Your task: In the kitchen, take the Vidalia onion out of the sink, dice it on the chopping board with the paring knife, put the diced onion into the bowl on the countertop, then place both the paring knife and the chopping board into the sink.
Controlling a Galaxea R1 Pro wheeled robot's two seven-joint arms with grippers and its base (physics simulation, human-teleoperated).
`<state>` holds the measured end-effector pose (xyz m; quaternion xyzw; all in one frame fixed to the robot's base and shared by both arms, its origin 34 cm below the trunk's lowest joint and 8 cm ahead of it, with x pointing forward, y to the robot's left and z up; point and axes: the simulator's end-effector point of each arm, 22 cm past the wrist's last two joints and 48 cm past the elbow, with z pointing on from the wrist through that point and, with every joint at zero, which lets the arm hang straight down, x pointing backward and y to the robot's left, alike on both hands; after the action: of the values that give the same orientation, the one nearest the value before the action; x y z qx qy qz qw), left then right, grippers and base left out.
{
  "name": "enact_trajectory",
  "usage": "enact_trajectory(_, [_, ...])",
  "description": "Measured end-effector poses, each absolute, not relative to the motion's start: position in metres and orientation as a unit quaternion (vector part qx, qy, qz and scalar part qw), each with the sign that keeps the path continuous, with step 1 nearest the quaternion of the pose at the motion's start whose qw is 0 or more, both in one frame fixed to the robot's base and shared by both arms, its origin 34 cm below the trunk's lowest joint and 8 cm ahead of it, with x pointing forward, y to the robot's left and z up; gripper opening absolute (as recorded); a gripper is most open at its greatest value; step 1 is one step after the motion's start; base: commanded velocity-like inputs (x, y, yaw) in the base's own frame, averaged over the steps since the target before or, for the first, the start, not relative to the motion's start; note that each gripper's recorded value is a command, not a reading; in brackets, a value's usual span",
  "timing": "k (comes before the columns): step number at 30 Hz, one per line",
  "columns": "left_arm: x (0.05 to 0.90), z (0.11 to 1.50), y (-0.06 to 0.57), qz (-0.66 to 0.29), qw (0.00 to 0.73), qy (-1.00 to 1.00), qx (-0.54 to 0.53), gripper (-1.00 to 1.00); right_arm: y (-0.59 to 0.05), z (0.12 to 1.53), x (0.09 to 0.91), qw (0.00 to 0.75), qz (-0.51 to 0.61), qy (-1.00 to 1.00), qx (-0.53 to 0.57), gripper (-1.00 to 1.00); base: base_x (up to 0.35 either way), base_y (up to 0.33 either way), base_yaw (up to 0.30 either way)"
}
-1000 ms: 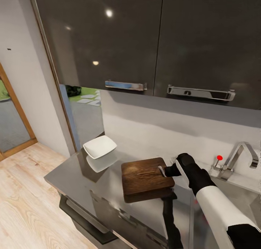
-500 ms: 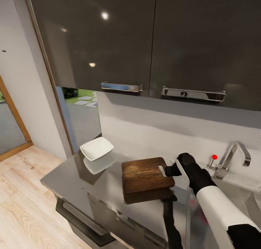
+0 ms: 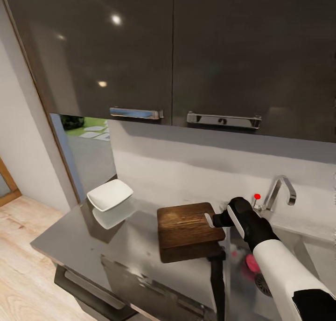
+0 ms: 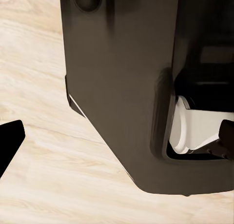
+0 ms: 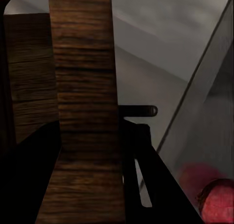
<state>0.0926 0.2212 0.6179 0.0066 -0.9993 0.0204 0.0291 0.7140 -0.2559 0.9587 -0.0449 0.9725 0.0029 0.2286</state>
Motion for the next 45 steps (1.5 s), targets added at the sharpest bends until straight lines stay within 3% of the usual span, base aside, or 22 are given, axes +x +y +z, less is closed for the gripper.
enact_trajectory(16, [0.0924, 0.618, 0.219, 0.022, 0.03, -0.999, 0.007, 1.0, -0.2553, 0.9583, 0.7142, 0.228, 0.005, 0.973, -0.044, -1.0, -0.101, 0.099, -0.02])
enact_trajectory(30, [0.0926, 0.618, 0.219, 0.022, 0.029, -0.999, 0.007, 1.0, -0.255, 0.9588, 0.7139, 0.229, 0.006, 0.973, -0.044, -1.0, -0.032, 0.263, -0.184])
enact_trajectory(45, [0.0926, 0.618, 0.2195, 0.021, 0.029, -0.999, 0.007, 1.0, -0.2554, 0.9588, 0.7139, 0.229, 0.005, 0.973, -0.044, -1.0, 0.0, 0.013, -0.195])
